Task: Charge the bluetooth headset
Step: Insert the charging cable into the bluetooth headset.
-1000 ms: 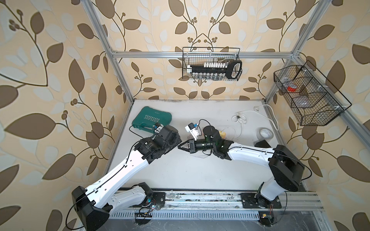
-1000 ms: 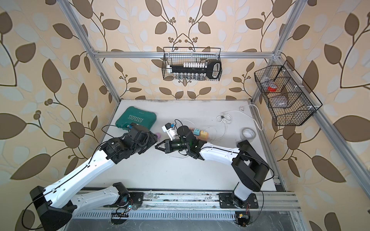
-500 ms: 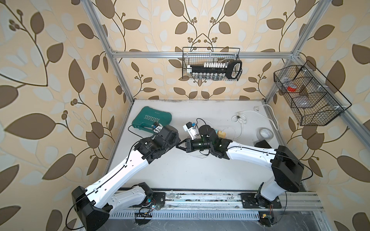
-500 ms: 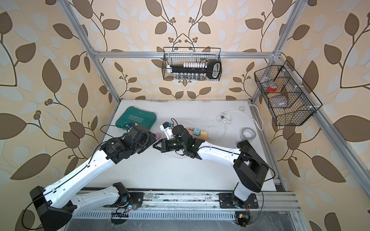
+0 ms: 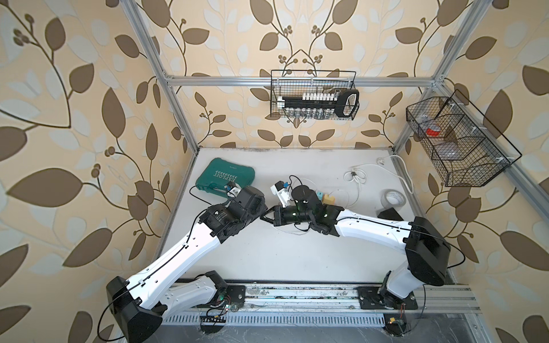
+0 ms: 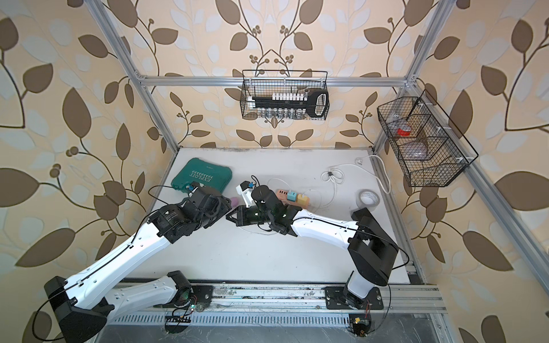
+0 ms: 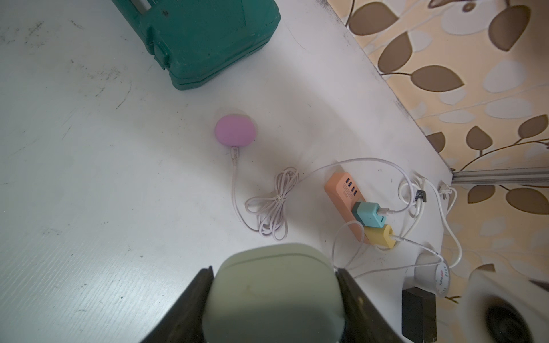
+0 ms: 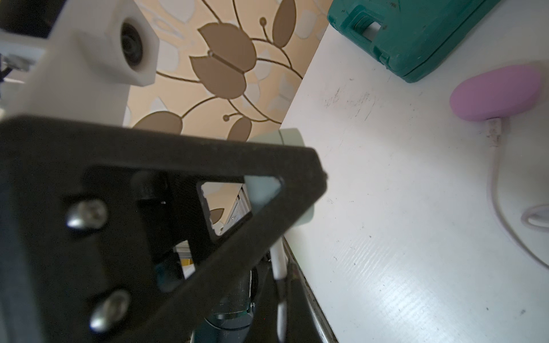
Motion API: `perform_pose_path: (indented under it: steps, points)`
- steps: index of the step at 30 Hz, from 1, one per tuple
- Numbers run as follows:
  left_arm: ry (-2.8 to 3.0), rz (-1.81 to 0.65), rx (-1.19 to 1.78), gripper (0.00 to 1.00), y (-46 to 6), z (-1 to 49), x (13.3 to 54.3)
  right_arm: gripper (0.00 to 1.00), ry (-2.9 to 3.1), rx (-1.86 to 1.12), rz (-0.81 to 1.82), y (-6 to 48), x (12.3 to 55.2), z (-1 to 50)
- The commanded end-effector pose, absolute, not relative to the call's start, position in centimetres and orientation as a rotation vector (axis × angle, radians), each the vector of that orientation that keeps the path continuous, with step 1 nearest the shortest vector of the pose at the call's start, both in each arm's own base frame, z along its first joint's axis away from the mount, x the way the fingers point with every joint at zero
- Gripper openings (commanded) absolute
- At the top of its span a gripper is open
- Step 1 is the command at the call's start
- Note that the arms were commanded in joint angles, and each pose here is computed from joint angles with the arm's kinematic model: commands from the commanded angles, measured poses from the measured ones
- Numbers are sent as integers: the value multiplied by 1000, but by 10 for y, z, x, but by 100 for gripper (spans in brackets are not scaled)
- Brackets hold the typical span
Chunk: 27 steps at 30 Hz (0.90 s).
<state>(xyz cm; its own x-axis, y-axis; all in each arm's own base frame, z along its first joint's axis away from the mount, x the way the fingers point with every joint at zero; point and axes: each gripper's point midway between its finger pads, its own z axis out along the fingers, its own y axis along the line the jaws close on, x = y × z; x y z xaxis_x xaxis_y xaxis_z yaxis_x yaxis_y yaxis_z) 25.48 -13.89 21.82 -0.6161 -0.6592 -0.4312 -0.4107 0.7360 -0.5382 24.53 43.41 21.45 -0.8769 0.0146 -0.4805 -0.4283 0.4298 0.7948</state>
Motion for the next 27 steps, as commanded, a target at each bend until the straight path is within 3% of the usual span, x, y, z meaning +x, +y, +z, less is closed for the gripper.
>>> perform_pose_path:
  steps: [1,8,13,27]
  points:
    - [2484,-698,-717,0,-167,216,219,3,2056,-192,1327,419,294,250]
    - [2469,-667,-761,0,-153,215,225,15,2066,-229,1310,406,276,243]
    - [2462,-650,-779,0,-146,215,227,30,2080,-255,1295,394,265,239]
    - [2544,-396,-810,0,-117,177,219,42,2076,-275,1111,320,231,238]
